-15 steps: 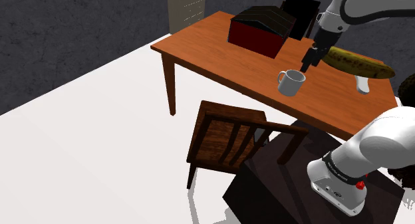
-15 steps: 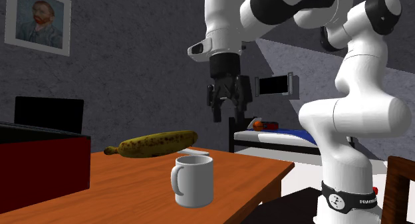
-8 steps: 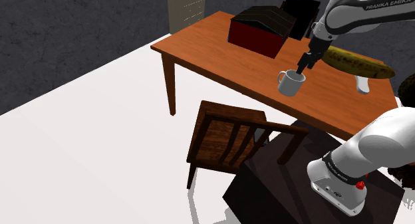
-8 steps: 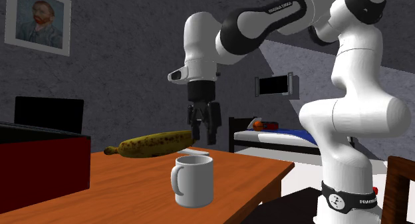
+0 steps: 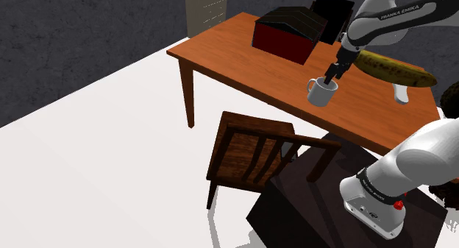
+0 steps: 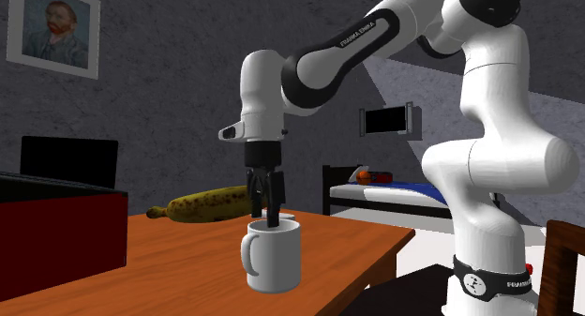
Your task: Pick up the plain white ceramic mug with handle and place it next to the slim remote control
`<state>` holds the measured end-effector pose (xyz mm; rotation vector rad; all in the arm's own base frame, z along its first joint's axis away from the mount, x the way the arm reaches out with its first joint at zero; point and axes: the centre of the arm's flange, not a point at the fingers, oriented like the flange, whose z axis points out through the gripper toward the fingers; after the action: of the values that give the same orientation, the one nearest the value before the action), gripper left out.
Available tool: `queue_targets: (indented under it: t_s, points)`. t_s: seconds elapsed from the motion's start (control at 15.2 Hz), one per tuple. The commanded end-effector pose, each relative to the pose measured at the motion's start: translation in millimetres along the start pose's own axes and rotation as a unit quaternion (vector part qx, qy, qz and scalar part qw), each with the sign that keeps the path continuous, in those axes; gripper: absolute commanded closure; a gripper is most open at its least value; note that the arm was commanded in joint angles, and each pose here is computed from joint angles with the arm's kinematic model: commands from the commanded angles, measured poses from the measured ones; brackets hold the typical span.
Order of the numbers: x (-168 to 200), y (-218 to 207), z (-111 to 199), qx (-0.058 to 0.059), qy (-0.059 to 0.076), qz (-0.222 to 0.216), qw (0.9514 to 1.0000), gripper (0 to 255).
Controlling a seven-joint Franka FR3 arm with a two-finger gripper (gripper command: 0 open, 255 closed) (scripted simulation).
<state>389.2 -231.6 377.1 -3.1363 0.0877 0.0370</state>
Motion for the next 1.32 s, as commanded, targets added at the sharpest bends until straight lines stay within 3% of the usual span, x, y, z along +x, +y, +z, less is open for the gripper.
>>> queue_targets:
  t_s: [0.0, 0.2, 0.73, 0.79, 1.25]
  points:
    - [0, 1, 11, 0.0, 0.0, 0.0, 1.0, 0]
    - [0, 1, 30, 0.0, 0.0, 0.0, 1.0, 0]
    - [0, 1, 30, 0.0, 0.0, 0.0, 1.0, 0]
    - [0, 1, 30, 0.0, 0.0, 0.0, 1.0, 255]
    - [0, 1, 30, 0.0, 0.0, 0.0, 1.0, 255]
